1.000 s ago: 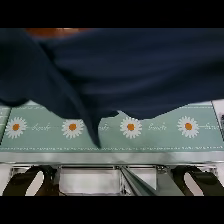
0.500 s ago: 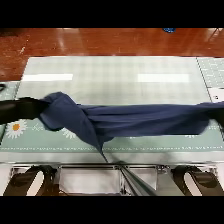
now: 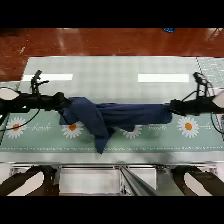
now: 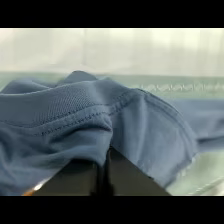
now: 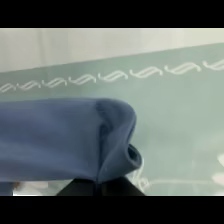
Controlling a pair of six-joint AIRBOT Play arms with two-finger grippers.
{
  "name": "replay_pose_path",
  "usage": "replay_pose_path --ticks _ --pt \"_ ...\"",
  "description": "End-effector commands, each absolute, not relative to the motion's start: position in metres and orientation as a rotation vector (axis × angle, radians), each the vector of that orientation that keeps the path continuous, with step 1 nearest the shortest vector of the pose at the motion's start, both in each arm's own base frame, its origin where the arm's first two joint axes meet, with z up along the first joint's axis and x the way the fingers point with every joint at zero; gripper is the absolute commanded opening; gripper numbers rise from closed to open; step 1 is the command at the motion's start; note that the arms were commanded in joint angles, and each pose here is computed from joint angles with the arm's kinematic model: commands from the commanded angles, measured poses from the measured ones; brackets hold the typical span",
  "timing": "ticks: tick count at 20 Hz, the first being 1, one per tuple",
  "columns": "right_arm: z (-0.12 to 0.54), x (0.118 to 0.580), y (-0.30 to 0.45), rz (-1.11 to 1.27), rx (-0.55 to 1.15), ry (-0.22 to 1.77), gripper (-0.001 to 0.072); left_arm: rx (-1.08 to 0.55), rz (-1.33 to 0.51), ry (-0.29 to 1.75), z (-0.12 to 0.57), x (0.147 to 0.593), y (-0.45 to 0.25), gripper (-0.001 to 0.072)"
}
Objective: Fold the shirts.
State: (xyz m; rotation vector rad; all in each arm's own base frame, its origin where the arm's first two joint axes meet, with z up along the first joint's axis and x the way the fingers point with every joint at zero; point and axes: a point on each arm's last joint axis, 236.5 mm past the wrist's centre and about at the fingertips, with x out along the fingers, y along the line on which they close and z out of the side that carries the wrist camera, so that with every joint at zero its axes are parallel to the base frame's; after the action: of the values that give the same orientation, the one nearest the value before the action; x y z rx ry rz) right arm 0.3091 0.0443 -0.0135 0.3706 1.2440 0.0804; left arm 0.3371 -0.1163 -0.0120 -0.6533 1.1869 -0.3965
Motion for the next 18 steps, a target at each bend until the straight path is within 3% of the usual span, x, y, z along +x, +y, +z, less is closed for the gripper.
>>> replay_pose_path --ticks 1,3,6,8,10,15,18 --pt "-0.052 0.346 0.053 0.077 0.467 1.288 0.0044 -0.777 -0.443 1.253 -0.028 0.352 -0.135 0.0484" --pt "-0.043 0.366 0.046 0.080 0.464 1.293 0.0412 -0.691 -0.499 1.317 -0.023 0.345 -0.135 0.0510" --pt "0.009 0.378 -0.015 -0.007 0.392 1.263 0.0412 -0.548 -0.384 1.354 0.011 0.348 -0.076 0.0508" --pt "0.039 0.365 -0.083 -0.168 0.362 1.201 0.0411 -0.526 -0.305 1.235 0.051 0.356 -0.040 0.0508" --pt "0.043 0.334 -0.128 -0.317 0.468 1.158 0.0410 -0.523 -0.272 1.143 0.076 0.340 -0.031 0.0508" --pt "-0.041 0.272 -0.090 -0.293 0.786 1.175 0.0409 -0.720 -0.499 1.354 -0.006 0.225 -0.149 0.0508" --pt "-0.062 0.266 -0.054 -0.197 0.896 1.180 0.0409 -0.772 -0.482 1.386 -0.055 0.203 -0.184 0.0508"
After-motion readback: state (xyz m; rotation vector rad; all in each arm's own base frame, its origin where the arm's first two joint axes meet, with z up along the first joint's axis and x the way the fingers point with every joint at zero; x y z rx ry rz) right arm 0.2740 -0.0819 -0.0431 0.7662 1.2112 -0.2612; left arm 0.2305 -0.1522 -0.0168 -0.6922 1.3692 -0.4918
